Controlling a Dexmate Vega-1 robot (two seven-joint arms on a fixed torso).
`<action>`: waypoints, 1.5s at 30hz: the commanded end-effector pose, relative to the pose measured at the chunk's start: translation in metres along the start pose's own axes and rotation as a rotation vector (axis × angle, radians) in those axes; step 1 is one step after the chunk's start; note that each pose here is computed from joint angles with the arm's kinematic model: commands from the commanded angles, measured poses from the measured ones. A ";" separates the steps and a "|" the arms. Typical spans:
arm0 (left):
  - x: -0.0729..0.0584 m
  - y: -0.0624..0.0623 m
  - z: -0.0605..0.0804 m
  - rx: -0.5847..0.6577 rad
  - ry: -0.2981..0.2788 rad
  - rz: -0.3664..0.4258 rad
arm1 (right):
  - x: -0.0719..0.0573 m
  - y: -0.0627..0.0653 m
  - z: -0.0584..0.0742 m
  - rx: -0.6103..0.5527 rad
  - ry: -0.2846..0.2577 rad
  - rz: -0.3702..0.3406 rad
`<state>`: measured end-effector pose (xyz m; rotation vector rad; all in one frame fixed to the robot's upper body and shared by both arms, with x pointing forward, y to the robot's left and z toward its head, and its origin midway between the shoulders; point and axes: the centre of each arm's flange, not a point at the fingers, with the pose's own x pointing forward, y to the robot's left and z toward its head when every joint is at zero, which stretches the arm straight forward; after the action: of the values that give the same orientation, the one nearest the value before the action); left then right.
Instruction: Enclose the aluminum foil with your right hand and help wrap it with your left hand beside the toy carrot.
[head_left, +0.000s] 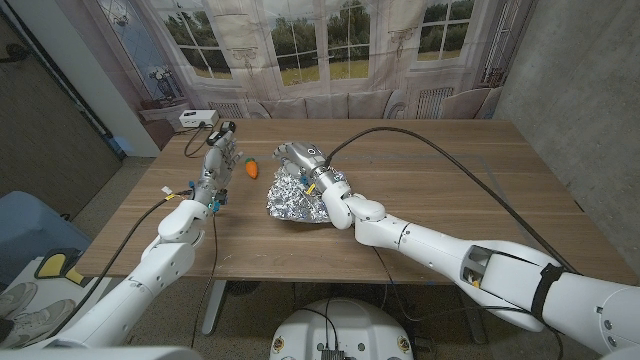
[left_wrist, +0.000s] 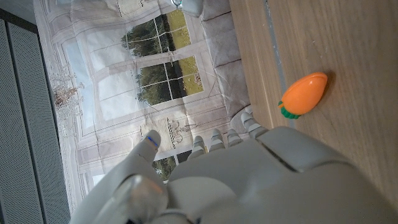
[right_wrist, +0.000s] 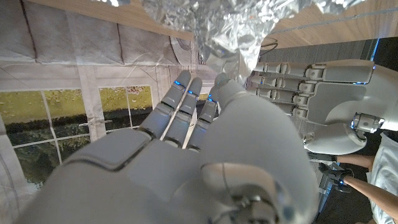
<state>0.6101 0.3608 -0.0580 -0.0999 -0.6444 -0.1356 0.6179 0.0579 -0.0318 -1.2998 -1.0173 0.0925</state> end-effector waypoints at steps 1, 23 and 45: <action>0.003 -0.002 -0.001 0.005 0.006 -0.006 | 0.006 -0.005 -0.005 0.030 0.012 0.100; 0.023 -0.025 0.016 0.217 0.034 -0.113 | -0.030 -0.018 -0.036 0.295 0.093 0.059; 0.021 -0.044 0.040 0.536 0.103 -0.304 | -0.074 -0.024 -0.047 0.326 0.105 0.171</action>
<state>0.6063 0.3281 -0.0174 0.3600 -0.5969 -0.2241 0.6037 -0.0115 -0.0423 -1.0654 -0.8141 0.2439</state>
